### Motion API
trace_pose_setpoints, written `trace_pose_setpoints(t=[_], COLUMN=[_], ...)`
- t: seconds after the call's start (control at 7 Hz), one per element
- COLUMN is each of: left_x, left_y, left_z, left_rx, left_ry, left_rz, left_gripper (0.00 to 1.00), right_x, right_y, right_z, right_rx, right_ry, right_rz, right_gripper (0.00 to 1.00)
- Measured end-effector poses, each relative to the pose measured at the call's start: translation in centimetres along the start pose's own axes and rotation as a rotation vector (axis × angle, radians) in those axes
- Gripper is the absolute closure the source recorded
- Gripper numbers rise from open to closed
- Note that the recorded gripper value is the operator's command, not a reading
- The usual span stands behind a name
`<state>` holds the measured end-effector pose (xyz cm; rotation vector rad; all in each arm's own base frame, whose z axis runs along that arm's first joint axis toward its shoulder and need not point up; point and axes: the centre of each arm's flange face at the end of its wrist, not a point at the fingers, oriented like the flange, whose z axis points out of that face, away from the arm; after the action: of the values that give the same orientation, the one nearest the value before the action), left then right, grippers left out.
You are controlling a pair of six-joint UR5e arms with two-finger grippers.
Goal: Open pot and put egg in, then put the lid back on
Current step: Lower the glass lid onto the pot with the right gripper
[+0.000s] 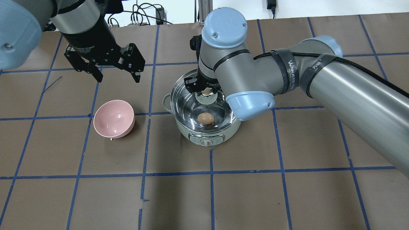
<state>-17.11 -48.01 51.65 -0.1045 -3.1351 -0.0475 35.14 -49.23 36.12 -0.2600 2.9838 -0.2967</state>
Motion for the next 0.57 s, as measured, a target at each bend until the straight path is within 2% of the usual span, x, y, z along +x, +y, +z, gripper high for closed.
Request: trace_pose_setpoints(t=[0.57], left_x=[0.01], left_y=[0.01], left_z=[0.0], left_rx=[0.0], left_ry=[0.0], left_rz=[0.0], left_gripper=[0.0], right_x=[0.07], right_y=[0.12], right_z=[0.17], right_rx=[-0.004], right_ry=[0.001], right_rz=[0.0], right_gripper=[0.6])
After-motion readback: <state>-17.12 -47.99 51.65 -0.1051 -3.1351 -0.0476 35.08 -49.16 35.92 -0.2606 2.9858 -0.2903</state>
